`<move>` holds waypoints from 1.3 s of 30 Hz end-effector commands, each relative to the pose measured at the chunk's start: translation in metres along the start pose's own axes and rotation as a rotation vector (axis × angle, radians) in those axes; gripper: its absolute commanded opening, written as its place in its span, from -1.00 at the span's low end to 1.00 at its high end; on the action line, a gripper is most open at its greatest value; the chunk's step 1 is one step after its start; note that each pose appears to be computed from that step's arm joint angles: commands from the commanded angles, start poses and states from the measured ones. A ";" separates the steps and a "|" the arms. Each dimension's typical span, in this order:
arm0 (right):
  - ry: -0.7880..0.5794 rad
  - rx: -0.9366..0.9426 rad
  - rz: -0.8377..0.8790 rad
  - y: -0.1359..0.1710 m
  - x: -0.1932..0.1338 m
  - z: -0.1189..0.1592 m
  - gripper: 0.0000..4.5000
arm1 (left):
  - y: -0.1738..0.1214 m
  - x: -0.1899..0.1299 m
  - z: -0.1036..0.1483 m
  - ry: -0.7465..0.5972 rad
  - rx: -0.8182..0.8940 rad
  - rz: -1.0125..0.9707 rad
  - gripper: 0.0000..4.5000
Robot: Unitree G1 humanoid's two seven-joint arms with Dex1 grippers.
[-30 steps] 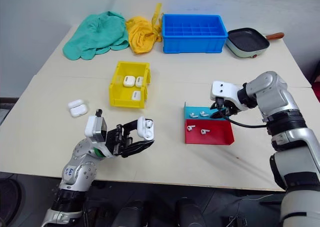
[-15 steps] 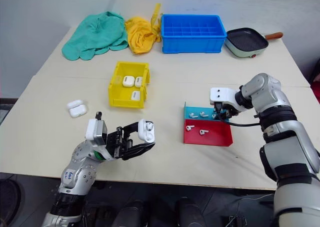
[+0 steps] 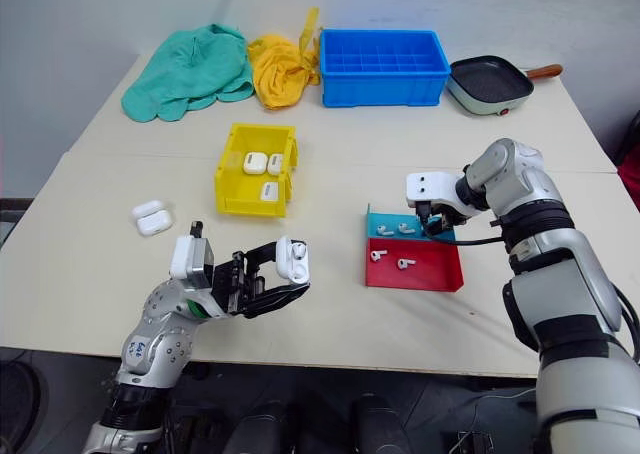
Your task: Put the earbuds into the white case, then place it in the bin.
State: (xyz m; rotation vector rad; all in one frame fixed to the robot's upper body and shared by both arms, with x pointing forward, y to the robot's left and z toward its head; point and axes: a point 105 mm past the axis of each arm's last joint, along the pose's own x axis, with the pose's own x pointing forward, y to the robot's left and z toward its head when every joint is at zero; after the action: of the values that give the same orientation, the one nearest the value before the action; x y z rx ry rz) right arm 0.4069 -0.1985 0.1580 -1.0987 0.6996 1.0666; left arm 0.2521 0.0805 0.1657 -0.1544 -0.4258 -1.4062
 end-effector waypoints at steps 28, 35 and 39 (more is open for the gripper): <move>0.050 0.175 0.052 0.012 0.001 -0.026 -0.18 | 0.000 0.001 0.008 -0.012 0.044 -0.004 0.25; 0.033 0.182 0.060 0.013 0.004 -0.021 -0.18 | 0.000 0.001 0.008 -0.010 0.044 -0.005 0.25; 0.028 0.181 0.064 0.013 0.005 -0.020 -0.47 | -0.001 0.001 0.008 -0.010 0.042 -0.006 0.25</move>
State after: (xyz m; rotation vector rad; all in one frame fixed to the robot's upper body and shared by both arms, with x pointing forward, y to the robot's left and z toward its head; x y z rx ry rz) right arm 0.4011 -0.2127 0.1537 -0.9606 0.8070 1.0124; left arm 0.2529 0.0817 0.1661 -0.1472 -0.4276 -1.3965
